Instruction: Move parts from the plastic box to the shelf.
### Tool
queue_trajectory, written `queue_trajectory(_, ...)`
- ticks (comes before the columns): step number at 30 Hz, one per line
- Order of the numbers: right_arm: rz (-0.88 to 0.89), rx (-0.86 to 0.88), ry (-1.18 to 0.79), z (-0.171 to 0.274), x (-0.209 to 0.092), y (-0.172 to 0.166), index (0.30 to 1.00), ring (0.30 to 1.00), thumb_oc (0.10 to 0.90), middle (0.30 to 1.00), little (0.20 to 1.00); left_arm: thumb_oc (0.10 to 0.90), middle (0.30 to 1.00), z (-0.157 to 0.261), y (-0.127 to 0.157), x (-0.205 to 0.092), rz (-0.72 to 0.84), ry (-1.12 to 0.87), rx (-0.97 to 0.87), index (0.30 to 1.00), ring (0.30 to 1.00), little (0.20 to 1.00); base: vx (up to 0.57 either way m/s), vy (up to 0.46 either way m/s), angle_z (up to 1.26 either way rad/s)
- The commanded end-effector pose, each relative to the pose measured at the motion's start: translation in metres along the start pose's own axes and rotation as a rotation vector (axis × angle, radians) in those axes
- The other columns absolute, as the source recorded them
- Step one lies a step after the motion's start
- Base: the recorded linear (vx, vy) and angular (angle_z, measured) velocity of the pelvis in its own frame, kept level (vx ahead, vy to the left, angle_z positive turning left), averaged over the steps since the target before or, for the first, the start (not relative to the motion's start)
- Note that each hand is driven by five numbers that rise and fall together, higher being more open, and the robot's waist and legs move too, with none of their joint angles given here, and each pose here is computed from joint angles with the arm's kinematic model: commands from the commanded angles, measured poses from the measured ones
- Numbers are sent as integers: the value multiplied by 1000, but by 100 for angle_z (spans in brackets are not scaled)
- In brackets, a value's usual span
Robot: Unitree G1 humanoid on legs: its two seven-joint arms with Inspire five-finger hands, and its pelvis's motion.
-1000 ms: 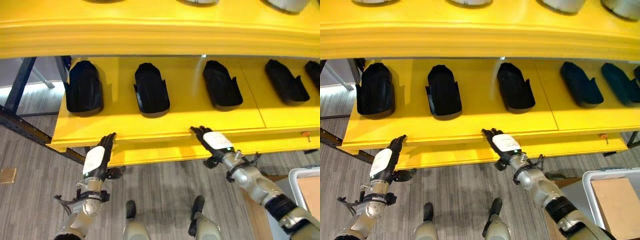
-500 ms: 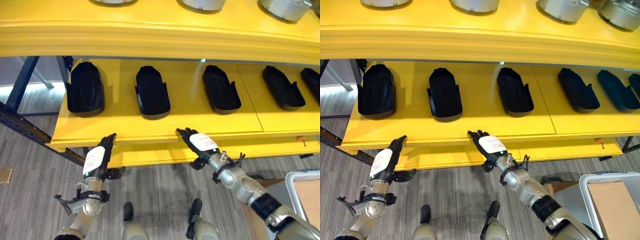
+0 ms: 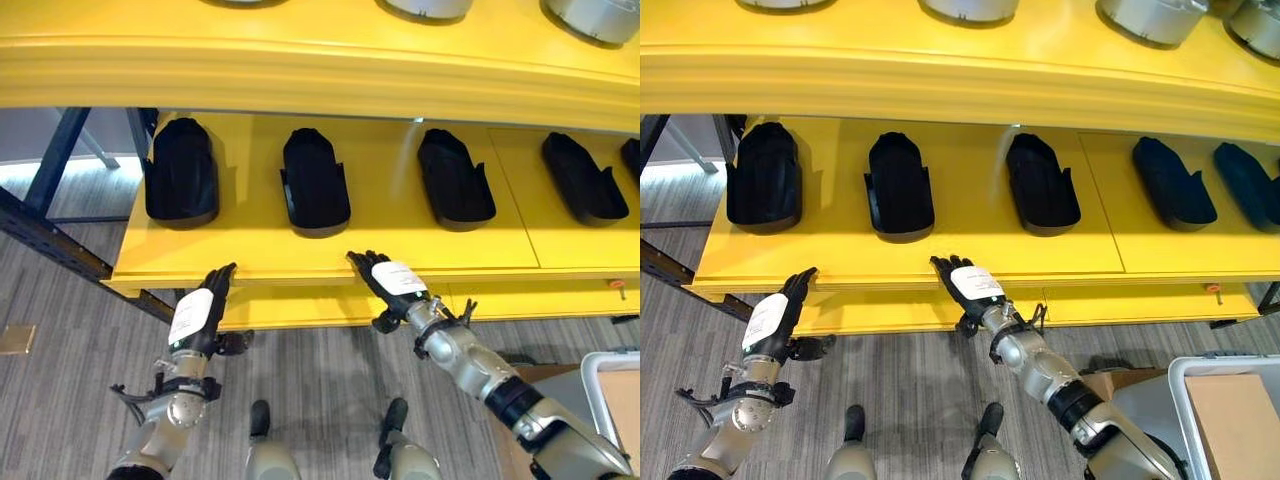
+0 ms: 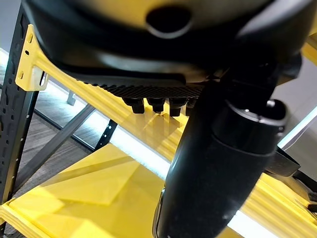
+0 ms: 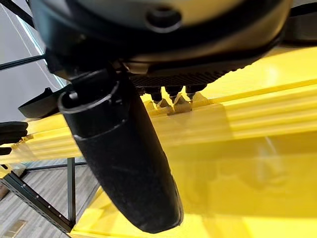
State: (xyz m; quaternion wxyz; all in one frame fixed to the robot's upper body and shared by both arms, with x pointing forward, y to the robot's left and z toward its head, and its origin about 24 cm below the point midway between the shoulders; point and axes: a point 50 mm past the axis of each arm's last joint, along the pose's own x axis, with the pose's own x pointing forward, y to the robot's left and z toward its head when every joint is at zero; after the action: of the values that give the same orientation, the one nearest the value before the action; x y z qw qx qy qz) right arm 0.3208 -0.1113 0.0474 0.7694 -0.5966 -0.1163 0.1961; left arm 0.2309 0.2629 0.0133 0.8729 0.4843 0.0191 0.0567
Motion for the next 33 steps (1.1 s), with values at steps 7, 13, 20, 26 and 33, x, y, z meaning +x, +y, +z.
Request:
queue_trajectory(7, -246, -34, -230, 52, 29, -68, 1000, 1000, 900, 1000, 1000, 900, 1000, -48, 8, -26, -45, 251, 63, 1000, 1000, 1000, -10, 18, 4)
queue_trajectory(13, -243, -35, -275, 66, 33, -70, 1000, 1000, 900, 1000, 1000, 900, 1000, -46, 9, -26, -32, 247, 55, 1000, 1000, 1000, -10, 14, 6)
queue_trajectory(20, -222, -24, -311, 77, 34, -66, 1000, 1000, 900, 1000, 1000, 900, 1000, -45, 11, -25, -16, 247, 55, 1000, 1000, 1000, 0, 0, 0)
queue_trajectory(26, -188, -22, -336, 85, 36, -59, 1000, 1000, 900, 1000, 1000, 900, 1000, -45, 10, -25, -17, 248, 49, 1000, 1000, 1000, 0, 0, 0)
queue_trajectory(33, -207, 3, -311, 82, 38, -60, 1000, 1000, 900, 1000, 1000, 900, 1000, -46, 8, -25, -17, 252, 45, 1000, 1000, 1000, 0, 0, 0)
